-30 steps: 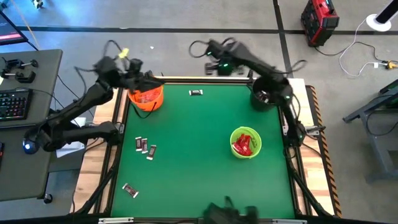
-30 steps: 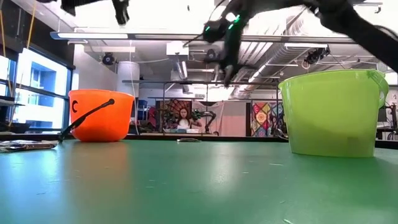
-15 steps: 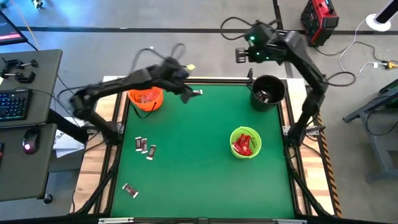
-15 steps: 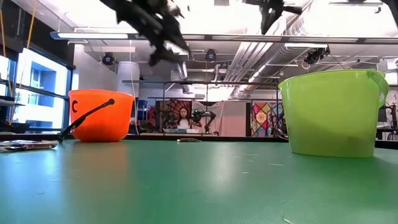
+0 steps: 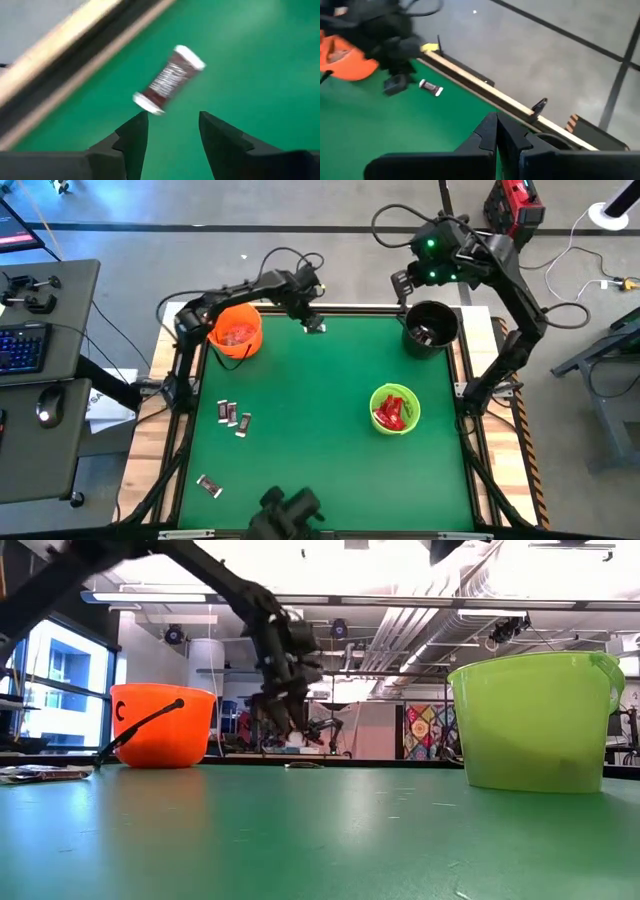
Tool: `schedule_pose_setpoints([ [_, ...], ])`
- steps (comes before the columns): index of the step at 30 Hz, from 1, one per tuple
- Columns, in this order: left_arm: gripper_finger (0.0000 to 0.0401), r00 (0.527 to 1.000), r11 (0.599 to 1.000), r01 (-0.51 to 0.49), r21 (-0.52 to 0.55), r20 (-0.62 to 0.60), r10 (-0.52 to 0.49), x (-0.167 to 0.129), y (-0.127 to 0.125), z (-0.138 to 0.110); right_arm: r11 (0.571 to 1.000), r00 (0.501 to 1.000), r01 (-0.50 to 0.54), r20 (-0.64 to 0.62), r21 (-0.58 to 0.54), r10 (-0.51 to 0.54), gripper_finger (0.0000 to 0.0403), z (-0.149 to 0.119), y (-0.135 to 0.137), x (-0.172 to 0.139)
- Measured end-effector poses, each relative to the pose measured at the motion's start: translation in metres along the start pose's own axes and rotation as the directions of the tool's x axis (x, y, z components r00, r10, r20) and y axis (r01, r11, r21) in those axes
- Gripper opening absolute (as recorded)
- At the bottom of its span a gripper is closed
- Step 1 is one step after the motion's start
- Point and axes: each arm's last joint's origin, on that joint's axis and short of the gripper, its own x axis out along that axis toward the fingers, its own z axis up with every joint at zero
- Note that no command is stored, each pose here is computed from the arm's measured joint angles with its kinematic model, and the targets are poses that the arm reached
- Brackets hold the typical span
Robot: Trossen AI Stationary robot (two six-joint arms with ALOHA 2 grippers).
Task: Sort candy by brand, put in halloween buckets
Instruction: Put the brown chocolate bar into the black bucket
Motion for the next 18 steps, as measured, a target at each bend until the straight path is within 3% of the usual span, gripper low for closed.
schedule_pose_setpoints([
  [9, 0.0152, 0.992, 0.97, -0.002, 0.243, -0.122, 0.032, 0.032, 0.014, 0.029, 0.996, 0.999, -0.048, -0.021, 0.082, 0.05, 0.0, -0.001, 0.002, 0.0],
  [18, 0.0213, 0.994, 0.934, 0.021, 0.357, -0.107, 0.019, 0.035, 0.011, 0.032, 0.987, 0.998, -0.058, -0.023, 0.148, 0.062, 0.0, -0.002, 0.007, 0.0],
])
